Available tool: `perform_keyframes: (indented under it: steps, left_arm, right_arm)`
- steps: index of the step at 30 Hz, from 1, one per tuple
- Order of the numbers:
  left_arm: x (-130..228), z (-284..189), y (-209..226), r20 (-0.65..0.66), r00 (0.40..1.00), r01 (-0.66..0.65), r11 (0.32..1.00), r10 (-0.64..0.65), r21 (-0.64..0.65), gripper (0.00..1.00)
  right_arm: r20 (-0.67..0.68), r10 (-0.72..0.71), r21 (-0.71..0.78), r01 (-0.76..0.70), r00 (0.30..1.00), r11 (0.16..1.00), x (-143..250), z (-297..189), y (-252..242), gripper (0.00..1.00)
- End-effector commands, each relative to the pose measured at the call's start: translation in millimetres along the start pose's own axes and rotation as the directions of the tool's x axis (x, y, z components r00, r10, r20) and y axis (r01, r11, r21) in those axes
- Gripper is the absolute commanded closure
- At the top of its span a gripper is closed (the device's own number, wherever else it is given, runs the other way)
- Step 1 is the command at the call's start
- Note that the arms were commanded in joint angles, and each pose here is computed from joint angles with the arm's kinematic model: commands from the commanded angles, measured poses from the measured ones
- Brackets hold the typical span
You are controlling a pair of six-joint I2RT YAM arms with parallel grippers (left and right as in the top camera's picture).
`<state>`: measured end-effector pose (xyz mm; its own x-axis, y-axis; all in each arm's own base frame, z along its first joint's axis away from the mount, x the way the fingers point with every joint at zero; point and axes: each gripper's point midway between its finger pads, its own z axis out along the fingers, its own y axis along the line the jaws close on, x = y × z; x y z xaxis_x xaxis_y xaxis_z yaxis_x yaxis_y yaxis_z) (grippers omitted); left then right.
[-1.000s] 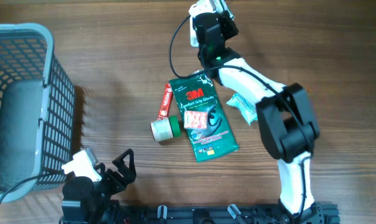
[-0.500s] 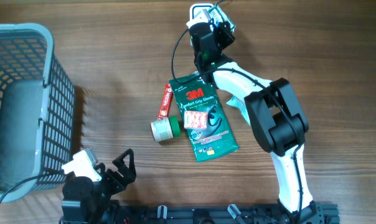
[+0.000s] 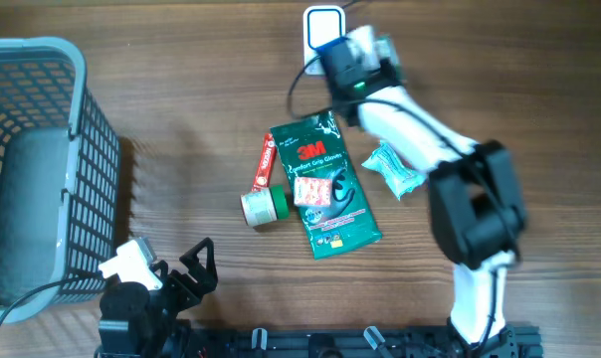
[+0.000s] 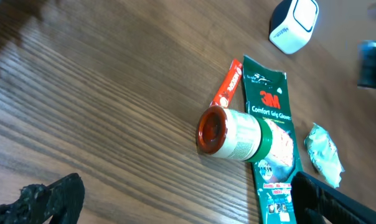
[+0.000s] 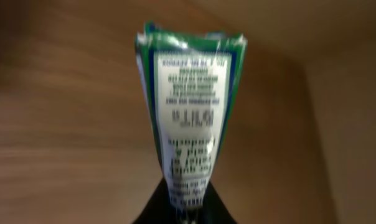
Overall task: Scan the item barcode
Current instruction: 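Carry the scanned box away to the right side of the table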
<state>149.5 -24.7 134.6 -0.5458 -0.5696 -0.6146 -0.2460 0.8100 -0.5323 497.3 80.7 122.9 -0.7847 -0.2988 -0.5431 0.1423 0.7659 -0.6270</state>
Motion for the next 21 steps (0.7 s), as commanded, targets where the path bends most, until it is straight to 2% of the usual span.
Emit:
perform_keyframes:
  steps: [1,4,8,9,10,13,15,16,18,19,20,21]
  left_arm:
    - [0,1,0,0.000,1.000,0.005,1.000,-0.005,0.000,0.00]
    - [0,1,0,0.000,1.000,0.005,1.000,-0.005,0.000,0.00]
    - [0,1,0,-0.001,1.000,0.005,1.000,-0.005,0.000,0.00]
    - [0,1,0,0.000,1.000,0.005,1.000,-0.005,0.000,0.00]
    - [0,1,0,0.000,1.000,0.005,1.000,-0.005,0.000,0.00]
    - [0,1,0,0.000,1.000,0.005,1.000,-0.005,0.000,0.00]
    - [0,1,0,0.000,1.000,0.005,1.000,-0.005,0.000,0.00]
    - [0,1,0,-0.001,1.000,0.005,1.000,-0.005,0.000,0.00]
    - [0,1,0,0.000,1.000,0.005,1.000,-0.005,0.000,0.00]
    - [0,1,0,0.000,1.000,0.005,1.000,-0.005,0.000,0.00]
    - [0,1,0,0.000,1.000,0.005,1.000,-0.005,0.000,0.00]
    - [0,1,0,-0.001,1.000,0.005,1.000,-0.005,0.000,0.00]
  right_arm:
    - [-0.131,0.487,0.164,-0.465,0.864,0.870,37,40,-99,0.96]
    - [-0.295,0.573,0.240,-0.522,0.764,0.819,97,91,-147,0.96]
    - [-0.433,0.700,0.294,-0.646,0.568,0.705,175,144,-211,0.96]
    - [-0.467,0.708,0.274,-0.674,0.530,0.686,188,151,-217,0.96]
    - [-0.523,0.718,0.237,-0.731,0.459,0.640,209,161,-221,0.96]
    - [-0.591,0.746,0.207,-0.836,0.307,0.508,242,175,-227,0.96]
    - [-0.607,0.758,0.212,-0.871,0.238,0.444,259,180,-234,0.96]
    - [-0.608,0.764,0.213,-0.882,0.218,0.421,263,181,-238,0.91]
    - [-0.616,0.767,0.174,-0.917,0.183,0.359,259,181,-244,0.66]
    - [-0.629,0.759,0.131,-0.940,0.167,0.316,248,176,-247,0.32]
    - [-0.633,0.755,0.106,-0.948,0.168,0.299,239,172,-249,0.07]
    - [-0.632,0.756,0.092,-0.952,0.172,0.293,232,168,-253,0.00]
